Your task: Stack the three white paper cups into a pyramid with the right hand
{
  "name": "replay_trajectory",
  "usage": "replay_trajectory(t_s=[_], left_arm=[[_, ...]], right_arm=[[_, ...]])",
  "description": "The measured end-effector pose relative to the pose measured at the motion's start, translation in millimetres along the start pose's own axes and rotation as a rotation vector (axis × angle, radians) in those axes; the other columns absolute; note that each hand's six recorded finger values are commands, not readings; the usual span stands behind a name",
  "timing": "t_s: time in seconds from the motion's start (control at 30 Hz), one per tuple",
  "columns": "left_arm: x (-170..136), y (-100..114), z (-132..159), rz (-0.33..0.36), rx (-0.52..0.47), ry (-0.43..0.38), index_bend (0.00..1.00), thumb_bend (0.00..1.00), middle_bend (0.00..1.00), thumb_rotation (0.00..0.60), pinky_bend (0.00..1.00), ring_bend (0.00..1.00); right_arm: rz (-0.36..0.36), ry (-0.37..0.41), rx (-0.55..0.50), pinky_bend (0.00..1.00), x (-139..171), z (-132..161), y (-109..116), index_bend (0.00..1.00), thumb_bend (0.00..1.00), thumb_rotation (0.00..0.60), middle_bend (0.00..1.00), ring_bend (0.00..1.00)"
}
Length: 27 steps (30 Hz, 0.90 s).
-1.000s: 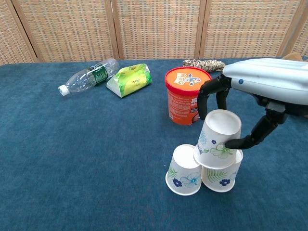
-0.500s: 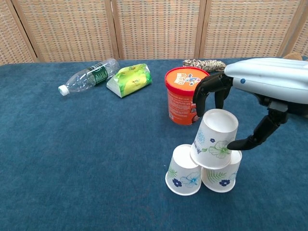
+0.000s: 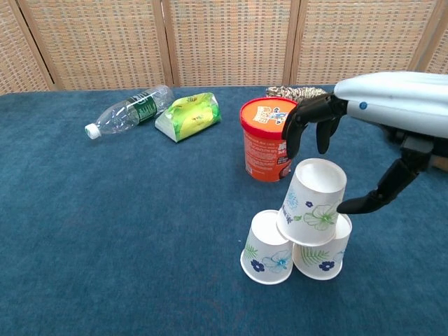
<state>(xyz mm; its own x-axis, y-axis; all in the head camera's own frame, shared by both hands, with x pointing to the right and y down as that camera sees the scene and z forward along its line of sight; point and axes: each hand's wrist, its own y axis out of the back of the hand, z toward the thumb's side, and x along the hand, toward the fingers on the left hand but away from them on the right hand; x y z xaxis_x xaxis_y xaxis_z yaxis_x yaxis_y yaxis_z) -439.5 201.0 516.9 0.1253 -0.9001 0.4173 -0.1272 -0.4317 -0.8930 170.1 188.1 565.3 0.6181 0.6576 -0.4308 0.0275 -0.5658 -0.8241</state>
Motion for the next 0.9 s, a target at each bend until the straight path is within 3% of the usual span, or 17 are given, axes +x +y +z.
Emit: replay_trajectory(t_s=[0.2,0.37,0.5,0.6,0.7,0.9], left_arm=[[-2.2,2.0,-3.3,0.007,-0.009,0.006,0.0,0.12,0.0,0.6,0.0,0.0],[-3.9,2.1,-4.1,0.01,-0.012,0.009,0.0,0.12,0.0,0.6,0.0,0.0],[-5.3,2.8,-3.3,0.04,-0.011,0.004,0.0,0.12,0.0,0.6,0.0,0.0],[-9.1,1.7,-5.5,0.075,-0.011,0.006,0.0,0.12,0.0,0.6,0.0,0.0],[-15.3,-5.1,-11.0,0.075,-0.009,0.022,0.0,0.12,0.0,0.6,0.0,0.0],[-20.3,-22.1,-15.0,0.048,0.005,0.032,0.0,0.12,0.0,0.6,0.0,0.0]], right_arm=[[-0.098,-0.022,0.035,0.35,25.9,-17.4,38.6,0.38,0.31,0.6,0.32,0.41],[-0.195,-0.068,0.025,0.32,56.4,-43.6,71.1,0.38,0.24,0.6,0.3,0.38],[-0.263,-0.122,0.026,0.12,82.6,-72.0,83.8,0.28,0.11,0.6,0.15,0.15],[-0.294,-0.178,0.045,0.02,104.4,-97.7,84.9,0.12,0.01,0.6,0.01,0.01],[-0.3,-0.246,0.085,0.0,125.4,-122.7,78.2,0.02,0.0,0.6,0.0,0.0],[-0.334,-0.396,0.096,0.0,157.9,-157.0,41.6,0.0,0.0,0.6,0.0,0.0]])
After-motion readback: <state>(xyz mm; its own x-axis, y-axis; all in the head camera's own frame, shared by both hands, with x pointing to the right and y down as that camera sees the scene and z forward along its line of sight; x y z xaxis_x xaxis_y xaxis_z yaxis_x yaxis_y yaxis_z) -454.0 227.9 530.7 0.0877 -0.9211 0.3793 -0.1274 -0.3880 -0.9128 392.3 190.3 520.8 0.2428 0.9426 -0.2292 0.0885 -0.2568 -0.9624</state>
